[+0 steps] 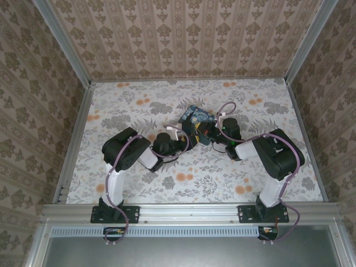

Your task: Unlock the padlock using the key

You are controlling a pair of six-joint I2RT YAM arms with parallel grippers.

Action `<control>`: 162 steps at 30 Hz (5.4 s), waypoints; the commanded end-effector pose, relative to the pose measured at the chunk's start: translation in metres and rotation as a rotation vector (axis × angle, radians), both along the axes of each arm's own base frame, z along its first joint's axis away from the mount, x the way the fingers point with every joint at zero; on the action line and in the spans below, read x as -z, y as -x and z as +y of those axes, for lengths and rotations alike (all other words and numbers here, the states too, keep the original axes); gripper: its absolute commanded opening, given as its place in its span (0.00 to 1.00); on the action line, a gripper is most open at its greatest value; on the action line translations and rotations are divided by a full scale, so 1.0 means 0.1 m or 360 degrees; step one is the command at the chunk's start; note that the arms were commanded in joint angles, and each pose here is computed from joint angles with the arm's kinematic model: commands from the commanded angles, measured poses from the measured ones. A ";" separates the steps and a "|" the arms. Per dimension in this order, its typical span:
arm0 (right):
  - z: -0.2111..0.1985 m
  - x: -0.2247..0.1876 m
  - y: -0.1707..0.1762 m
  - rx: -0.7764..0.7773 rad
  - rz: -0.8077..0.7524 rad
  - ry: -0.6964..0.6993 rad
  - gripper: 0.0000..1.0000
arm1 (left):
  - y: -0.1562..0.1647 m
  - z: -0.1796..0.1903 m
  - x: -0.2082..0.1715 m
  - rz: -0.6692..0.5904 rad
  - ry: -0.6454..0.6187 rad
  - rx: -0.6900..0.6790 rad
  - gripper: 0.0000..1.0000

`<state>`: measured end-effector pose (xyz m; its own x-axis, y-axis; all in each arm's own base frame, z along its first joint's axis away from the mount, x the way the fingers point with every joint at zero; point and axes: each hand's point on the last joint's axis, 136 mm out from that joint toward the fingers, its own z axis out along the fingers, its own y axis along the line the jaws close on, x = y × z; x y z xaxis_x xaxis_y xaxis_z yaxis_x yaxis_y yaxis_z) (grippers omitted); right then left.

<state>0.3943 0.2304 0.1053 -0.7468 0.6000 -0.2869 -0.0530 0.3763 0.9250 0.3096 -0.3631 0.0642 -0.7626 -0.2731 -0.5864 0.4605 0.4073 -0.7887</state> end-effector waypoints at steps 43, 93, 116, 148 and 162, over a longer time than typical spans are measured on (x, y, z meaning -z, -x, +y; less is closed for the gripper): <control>-0.17 0.45 0.05 0.0061 0.0246 0.0098 0.00 | -0.13 0.07 0.66 0.0275 -0.0422 -0.0037 0.00; -0.20 0.42 1.33 -0.0098 0.0255 0.0007 0.00 | 0.33 0.06 -0.26 0.0690 0.0152 0.0017 0.00; -0.16 0.46 1.09 0.0077 0.0294 -0.0127 0.00 | 0.41 -0.06 -0.24 0.0719 0.0243 -0.0022 0.00; -0.10 0.26 1.04 0.0043 0.0237 -0.0138 0.00 | 0.39 -0.14 -0.14 0.0696 0.0183 -0.0033 0.00; -0.10 0.19 1.02 0.0047 0.0218 -0.0112 0.00 | 0.39 -0.14 -0.09 0.0682 0.0150 -0.0044 0.00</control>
